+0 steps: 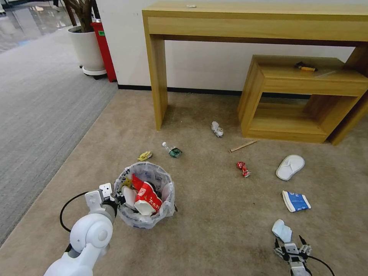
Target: Pick up the trash bin and place the garbage on the floor into it.
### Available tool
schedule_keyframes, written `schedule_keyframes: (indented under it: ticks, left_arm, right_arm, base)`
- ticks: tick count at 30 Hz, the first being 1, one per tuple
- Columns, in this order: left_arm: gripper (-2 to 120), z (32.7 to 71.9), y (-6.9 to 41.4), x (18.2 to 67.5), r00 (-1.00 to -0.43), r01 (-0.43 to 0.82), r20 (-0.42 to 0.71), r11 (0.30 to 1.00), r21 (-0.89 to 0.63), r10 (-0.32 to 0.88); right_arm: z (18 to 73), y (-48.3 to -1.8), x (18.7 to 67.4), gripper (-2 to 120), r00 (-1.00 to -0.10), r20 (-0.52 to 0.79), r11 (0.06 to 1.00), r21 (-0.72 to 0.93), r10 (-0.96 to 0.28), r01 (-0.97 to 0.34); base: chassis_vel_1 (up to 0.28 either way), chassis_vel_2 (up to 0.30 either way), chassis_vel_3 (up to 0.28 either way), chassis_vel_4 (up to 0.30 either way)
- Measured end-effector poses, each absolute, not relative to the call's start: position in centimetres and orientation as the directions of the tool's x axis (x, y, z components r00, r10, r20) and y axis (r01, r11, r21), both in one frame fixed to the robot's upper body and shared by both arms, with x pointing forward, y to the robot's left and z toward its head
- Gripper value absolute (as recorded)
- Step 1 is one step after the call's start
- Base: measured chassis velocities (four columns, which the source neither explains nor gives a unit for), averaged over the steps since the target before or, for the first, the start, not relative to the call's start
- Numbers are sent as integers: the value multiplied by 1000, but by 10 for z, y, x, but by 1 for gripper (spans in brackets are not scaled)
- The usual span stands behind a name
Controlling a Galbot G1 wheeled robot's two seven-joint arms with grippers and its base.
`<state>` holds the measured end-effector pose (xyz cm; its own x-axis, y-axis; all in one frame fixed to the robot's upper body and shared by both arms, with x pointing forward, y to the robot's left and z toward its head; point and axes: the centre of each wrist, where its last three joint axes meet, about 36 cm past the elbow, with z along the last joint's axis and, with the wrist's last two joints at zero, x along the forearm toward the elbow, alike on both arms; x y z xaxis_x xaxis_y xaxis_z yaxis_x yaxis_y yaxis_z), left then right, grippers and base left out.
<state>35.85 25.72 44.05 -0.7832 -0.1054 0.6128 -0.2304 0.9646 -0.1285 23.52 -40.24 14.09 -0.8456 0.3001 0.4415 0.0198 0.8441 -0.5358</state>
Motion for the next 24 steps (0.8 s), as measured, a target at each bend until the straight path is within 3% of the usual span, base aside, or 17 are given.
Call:
schedule_keyframes:
  ticks: [19,24]
  left_arm:
    - [0,439,254,359,-781,-236,616,962,-137,-104]
    - [0,439,254,358,-780,-237,617,962,-137,-105]
  right_arm:
    - [128,-420,279,100,-856,401,829,-556,325,54]
    - [127,-421,283,84,-861,395,831,-553,321,57]
  base:
    - [0,0,0,0]
    - [0,0,0,0]
